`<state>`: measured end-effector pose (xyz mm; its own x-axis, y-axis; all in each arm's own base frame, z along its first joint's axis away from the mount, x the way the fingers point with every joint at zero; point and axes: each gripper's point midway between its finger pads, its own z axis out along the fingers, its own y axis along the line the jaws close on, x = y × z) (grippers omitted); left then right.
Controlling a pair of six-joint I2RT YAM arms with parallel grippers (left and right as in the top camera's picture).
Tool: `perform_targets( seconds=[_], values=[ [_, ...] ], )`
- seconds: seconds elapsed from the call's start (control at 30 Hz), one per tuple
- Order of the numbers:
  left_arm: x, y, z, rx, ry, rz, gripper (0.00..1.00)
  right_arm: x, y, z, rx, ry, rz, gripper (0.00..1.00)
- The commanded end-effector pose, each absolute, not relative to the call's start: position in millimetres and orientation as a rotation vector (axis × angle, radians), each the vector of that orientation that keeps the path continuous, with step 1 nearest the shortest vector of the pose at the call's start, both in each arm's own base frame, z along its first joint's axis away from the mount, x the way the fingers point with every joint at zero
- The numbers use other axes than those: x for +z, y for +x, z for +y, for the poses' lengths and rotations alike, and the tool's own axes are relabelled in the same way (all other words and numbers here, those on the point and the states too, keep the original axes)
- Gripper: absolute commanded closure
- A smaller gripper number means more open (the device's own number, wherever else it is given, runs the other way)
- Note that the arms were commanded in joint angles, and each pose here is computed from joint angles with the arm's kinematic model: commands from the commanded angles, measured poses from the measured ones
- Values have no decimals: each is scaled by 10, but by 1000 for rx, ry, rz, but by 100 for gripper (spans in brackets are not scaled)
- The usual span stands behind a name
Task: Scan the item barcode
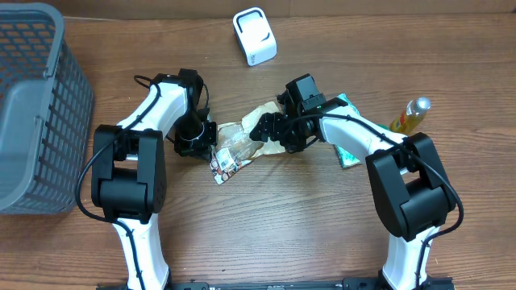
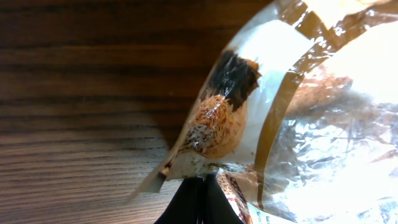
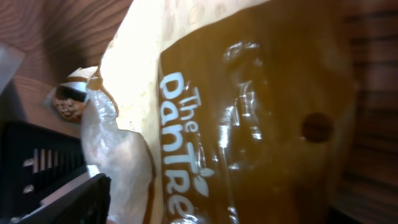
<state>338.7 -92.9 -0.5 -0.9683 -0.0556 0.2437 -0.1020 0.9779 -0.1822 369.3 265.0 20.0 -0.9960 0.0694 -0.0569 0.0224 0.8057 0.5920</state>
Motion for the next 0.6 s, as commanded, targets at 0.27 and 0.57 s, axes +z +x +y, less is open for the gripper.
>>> perform_targets(
  seconds=[0.27, 0.57],
  values=[
    [3, 3395, -935, 278, 116, -2904, 95, 142, 3553, 2946, 1278, 4, 2904, 36],
    [4, 3394, -935, 279, 116, -2904, 95, 152, 3607, 2958, 1270, -10, 2877, 43]
  ],
)
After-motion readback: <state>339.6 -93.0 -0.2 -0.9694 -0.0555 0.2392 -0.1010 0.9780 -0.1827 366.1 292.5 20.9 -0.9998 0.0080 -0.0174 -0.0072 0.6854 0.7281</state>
